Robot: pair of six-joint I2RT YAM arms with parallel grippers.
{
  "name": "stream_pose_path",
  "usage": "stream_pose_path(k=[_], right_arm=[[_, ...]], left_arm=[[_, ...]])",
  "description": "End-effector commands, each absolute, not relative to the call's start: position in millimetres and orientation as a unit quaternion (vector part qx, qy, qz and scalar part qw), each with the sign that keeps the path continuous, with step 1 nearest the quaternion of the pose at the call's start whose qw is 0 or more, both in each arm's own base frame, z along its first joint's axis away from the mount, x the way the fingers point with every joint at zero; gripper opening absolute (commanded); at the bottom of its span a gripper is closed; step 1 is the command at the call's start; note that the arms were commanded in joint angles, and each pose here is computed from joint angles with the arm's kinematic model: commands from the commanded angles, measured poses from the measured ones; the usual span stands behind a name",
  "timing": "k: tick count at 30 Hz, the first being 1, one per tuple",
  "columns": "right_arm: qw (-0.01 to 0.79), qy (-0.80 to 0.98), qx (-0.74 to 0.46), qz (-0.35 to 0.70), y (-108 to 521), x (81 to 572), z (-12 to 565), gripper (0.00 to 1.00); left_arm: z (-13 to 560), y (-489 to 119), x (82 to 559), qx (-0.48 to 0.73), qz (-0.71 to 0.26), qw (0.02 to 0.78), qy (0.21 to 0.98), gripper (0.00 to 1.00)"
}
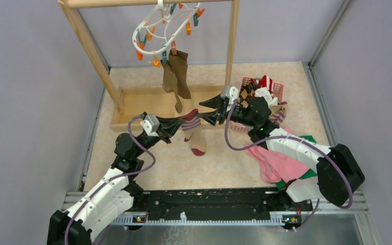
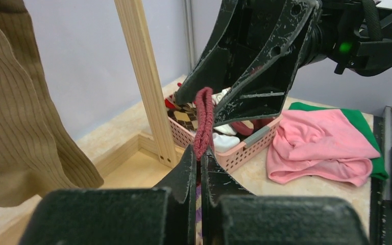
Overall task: Clip the socks to the hanger
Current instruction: Pick up the sock from the bin.
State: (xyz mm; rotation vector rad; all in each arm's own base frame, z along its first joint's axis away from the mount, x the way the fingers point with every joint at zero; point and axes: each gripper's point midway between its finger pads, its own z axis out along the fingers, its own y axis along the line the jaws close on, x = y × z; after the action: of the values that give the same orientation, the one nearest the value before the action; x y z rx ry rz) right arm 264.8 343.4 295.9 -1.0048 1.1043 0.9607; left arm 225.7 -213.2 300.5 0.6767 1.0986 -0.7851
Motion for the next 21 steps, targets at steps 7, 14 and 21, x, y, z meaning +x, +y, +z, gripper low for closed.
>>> stream_pose_path(k=[7, 14, 21], right_arm=[[0.592, 0.486, -0.363, 0.531, 376.8, 266.5, 321.5, 0.35], [0.559, 0.491, -0.366, 0.559, 416.8, 256.9, 317.6, 0.34], [0.587, 0.515, -0.378, 0.498, 404.1, 268.5, 313.5, 0.39]], left_arm=[[310.8, -221.7, 213.5, 0.293, -0.416, 0.679, 0.529, 0.0], [317.7, -219.6, 211.1, 0.266, -0.436, 0.679, 0.528, 0.0], [314.2, -200.8, 225.1, 0.207, -0.399, 0.699, 0.556, 0.0]])
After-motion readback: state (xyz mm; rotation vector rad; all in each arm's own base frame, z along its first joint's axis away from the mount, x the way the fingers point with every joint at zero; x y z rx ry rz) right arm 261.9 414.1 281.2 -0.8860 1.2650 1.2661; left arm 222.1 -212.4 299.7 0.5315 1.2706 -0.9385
